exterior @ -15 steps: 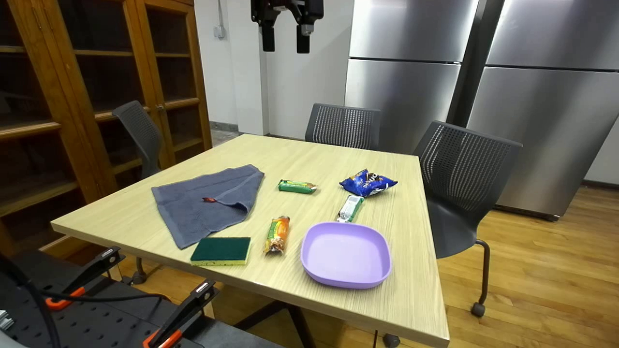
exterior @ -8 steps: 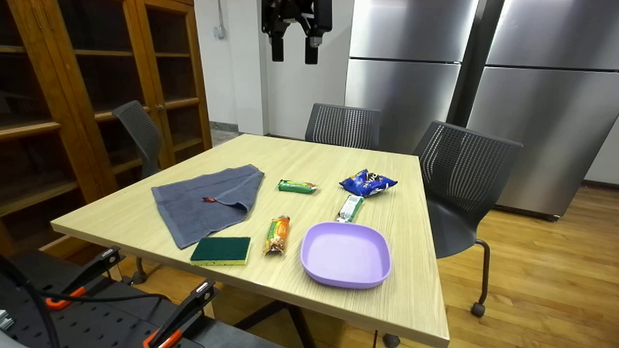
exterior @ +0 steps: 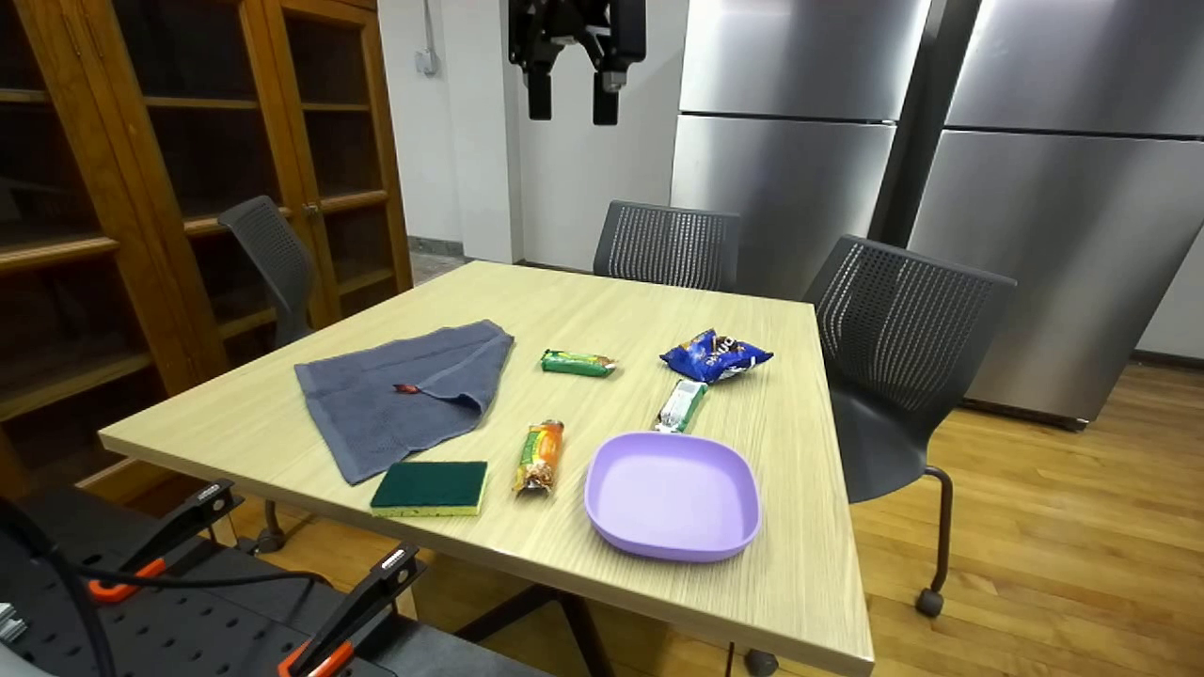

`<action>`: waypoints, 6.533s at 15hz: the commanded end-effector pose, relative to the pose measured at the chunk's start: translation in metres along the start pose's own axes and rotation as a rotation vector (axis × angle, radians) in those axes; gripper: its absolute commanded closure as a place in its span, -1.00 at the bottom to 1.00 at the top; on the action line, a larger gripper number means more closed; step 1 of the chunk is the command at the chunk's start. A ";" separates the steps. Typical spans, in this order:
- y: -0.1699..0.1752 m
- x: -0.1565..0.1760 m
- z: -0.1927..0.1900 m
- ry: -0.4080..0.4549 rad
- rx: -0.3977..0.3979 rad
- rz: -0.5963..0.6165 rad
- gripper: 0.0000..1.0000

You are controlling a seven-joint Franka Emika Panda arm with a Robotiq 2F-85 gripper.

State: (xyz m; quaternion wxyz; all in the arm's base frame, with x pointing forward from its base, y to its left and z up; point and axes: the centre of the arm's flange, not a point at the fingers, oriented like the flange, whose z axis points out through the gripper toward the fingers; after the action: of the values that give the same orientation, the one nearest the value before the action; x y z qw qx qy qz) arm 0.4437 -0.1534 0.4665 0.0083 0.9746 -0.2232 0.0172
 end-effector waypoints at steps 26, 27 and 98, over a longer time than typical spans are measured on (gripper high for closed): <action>-0.007 0.112 0.064 -0.029 -0.030 0.014 -1.00; -0.008 0.118 0.069 -0.028 -0.035 0.018 -1.00; 0.020 0.194 0.288 -0.055 -0.197 -0.201 -1.00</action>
State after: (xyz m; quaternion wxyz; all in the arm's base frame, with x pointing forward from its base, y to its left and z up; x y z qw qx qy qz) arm 0.6232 -0.2544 0.1878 0.1030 0.9807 -0.1620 -0.0372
